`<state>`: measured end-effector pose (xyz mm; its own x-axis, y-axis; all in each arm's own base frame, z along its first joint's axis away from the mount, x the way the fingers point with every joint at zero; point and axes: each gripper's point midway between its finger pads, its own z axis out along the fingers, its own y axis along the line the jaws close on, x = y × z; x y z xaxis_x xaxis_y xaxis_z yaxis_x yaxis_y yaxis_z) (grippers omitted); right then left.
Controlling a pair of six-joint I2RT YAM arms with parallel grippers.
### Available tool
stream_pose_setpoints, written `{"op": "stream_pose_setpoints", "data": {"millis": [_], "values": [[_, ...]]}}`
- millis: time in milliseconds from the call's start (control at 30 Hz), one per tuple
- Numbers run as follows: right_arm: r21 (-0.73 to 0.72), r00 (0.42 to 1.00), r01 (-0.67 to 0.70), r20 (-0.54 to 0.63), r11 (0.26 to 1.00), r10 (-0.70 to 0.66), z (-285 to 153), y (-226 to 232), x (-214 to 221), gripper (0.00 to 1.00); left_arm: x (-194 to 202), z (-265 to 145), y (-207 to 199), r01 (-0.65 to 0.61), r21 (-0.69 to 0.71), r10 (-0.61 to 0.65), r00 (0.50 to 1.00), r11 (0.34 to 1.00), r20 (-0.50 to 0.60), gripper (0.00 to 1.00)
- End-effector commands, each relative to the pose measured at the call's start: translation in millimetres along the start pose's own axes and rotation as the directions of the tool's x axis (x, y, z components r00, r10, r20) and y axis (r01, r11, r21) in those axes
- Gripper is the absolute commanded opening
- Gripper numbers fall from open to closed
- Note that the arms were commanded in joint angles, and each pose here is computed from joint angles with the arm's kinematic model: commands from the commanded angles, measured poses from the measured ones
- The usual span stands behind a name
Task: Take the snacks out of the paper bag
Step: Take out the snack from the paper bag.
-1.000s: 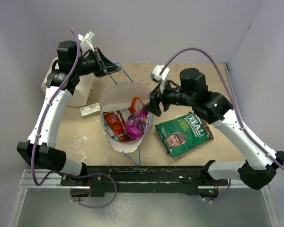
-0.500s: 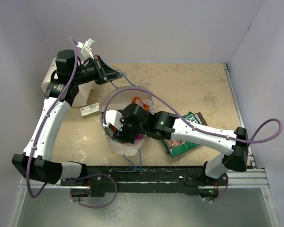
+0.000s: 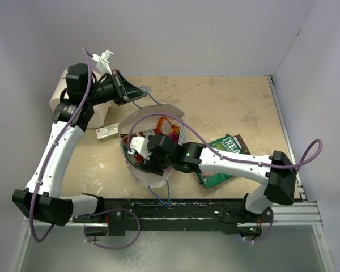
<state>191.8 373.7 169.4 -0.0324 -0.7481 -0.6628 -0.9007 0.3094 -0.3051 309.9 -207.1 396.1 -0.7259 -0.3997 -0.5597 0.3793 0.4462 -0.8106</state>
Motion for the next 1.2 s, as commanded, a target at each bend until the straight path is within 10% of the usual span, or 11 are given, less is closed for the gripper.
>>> {"op": "stream_pose_setpoints", "data": {"millis": [0,333,767,1167], "values": [[0.054,0.995,-0.075,0.063,0.996,0.072,6.6,-5.5,-7.7,0.79,-3.4,-9.6,-26.0,-0.051,0.075,0.049,0.998,0.996,0.027,0.00],[0.128,0.998,-0.056,-0.022,0.990,0.059,32.4,-8.9,18.4,0.63,-2.4,-8.2,-24.6,-0.041,0.076,0.040,0.999,0.996,0.018,0.00],[0.116,0.997,-0.056,0.055,0.992,0.050,13.8,-16.7,-11.7,0.00,-5.0,-5.7,-19.5,-0.044,0.049,0.044,0.999,0.998,0.018,0.00],[0.192,0.929,-0.168,0.358,0.967,0.091,-73.3,-63.3,-102.6,0.00,-10.8,-2.9,-18.6,-0.048,0.037,0.047,0.999,0.998,0.026,0.00]]}}
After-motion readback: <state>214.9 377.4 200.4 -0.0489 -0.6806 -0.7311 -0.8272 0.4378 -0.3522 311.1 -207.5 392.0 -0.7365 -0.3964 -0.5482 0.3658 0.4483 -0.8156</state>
